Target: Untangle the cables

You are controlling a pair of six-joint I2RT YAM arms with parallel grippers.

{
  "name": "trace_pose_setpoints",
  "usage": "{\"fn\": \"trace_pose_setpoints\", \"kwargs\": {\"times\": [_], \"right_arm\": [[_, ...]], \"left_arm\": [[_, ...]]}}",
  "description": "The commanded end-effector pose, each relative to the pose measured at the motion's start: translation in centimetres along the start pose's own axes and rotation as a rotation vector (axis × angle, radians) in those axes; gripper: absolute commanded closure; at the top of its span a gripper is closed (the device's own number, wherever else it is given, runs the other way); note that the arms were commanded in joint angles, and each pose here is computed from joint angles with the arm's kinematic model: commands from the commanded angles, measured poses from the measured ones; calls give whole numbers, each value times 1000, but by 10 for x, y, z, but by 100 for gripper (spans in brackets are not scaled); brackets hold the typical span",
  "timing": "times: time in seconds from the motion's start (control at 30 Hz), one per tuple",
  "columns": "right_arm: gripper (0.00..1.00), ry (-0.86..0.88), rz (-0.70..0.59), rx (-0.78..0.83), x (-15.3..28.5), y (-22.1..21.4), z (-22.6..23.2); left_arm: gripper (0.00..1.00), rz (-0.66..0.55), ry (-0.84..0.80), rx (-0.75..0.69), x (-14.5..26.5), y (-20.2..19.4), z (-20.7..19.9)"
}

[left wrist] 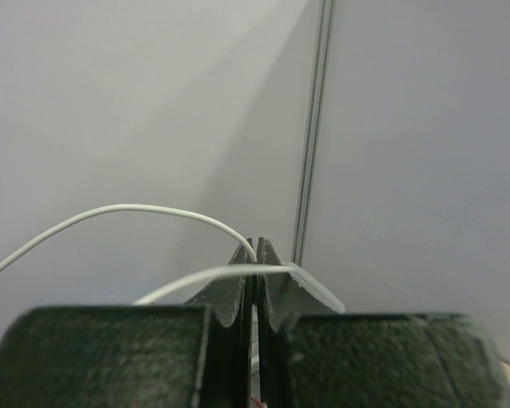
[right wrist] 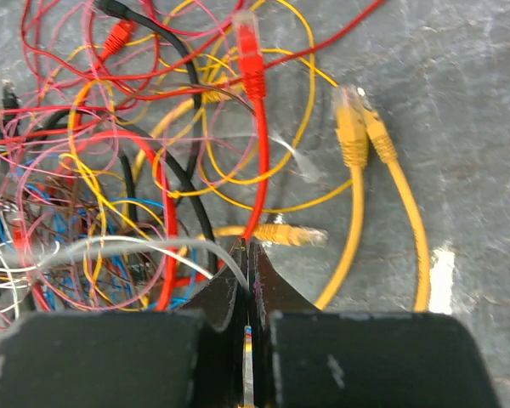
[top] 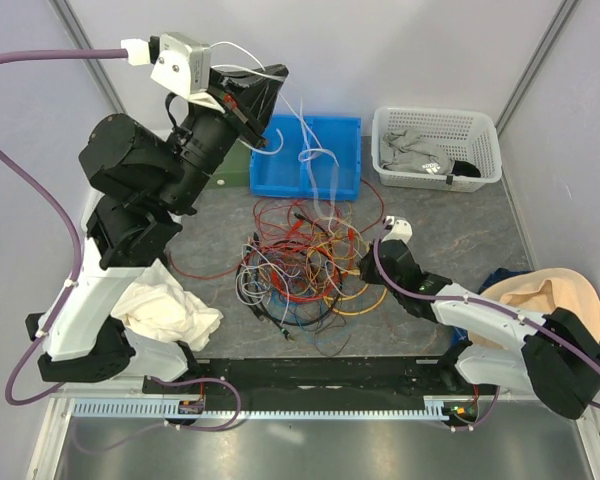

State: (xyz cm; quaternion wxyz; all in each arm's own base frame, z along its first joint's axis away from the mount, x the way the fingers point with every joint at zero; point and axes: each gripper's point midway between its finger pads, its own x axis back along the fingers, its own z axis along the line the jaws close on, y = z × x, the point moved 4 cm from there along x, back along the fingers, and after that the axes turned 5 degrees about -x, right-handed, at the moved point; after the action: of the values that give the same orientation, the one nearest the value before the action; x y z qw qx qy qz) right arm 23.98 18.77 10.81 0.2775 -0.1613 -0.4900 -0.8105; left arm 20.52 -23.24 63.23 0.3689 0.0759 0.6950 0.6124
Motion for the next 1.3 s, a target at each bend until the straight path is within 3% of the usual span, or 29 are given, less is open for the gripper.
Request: {"fn": "trace_pose_setpoints", "kwargs": {"times": [0.0,0.3,0.47,0.6,0.7,0.77,0.83,0.93,1.03,1.27], "right_arm": [[100,-11,-49,-28,6,8,-4],[100,-153,22,18,8,-12,-35],[100,-199,26,21,14,-20,-50],[100,-248,111,47,22,-36,-64],[100,-209,102,12,28,-36,-61],[76,-195,75,9,31,-28,-57],[42,-124,18,-7,40,-8,-40],[27,14,-118,-29,67,40,-5],[21,152,-298,-43,113,102,30],[22,489,-562,-39,194,200,108]], "left_arm": [[98,-83,42,-40,1,29,11],[98,-179,59,-55,3,65,19],[98,-190,71,-65,5,69,22],[98,-198,85,-75,9,72,26],[98,-201,91,-83,10,70,27],[98,-197,95,-86,9,68,27],[98,-180,93,-93,6,61,25],[98,-139,95,-111,2,46,23],[98,-101,100,-128,-1,32,22],[98,-7,34,-83,-5,-11,5]]}}
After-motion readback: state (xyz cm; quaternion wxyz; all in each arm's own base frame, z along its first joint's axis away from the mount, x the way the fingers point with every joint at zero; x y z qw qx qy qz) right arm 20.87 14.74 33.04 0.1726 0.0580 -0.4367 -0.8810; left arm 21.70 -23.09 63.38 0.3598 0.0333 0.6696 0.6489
